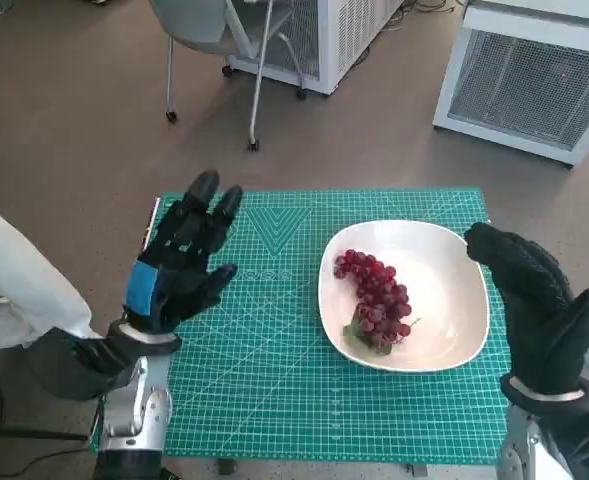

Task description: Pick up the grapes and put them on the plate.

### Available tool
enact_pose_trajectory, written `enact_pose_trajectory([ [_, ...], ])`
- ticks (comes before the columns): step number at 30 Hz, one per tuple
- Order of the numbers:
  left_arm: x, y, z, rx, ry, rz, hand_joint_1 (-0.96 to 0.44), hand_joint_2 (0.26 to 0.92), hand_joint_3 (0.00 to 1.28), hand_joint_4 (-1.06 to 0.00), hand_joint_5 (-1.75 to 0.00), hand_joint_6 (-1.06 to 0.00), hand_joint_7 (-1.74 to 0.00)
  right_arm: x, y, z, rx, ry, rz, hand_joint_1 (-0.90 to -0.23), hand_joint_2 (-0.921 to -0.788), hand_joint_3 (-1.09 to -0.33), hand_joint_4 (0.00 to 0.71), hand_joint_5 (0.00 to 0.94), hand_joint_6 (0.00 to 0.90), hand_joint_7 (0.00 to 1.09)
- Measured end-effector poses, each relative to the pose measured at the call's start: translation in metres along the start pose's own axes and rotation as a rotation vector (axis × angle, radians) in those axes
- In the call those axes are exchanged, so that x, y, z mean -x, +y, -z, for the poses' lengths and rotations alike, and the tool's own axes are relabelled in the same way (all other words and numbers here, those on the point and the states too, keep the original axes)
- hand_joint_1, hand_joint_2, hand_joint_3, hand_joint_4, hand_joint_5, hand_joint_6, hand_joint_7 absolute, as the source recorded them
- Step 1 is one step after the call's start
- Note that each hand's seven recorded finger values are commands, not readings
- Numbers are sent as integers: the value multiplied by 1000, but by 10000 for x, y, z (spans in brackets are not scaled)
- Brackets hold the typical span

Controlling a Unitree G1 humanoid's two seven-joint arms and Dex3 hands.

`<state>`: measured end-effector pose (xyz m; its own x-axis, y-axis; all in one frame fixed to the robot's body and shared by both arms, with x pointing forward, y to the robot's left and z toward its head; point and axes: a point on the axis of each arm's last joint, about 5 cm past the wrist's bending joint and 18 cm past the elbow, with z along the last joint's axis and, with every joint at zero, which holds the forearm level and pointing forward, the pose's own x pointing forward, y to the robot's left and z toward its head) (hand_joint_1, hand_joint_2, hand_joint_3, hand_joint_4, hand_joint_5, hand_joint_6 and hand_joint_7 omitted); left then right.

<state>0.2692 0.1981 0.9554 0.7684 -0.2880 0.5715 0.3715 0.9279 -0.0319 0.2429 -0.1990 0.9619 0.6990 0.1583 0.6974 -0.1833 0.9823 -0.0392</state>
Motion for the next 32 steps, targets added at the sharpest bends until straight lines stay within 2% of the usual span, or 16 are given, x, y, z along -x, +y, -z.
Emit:
enact_pose_trajectory([
  [32, 90, -48, 1, 37, 60, 10, -521, 921, 267, -270, -9, -298, -20, 5, 20, -6, -5, 7, -15, -512, -921, -549, 483, 1, 159, 626],
])
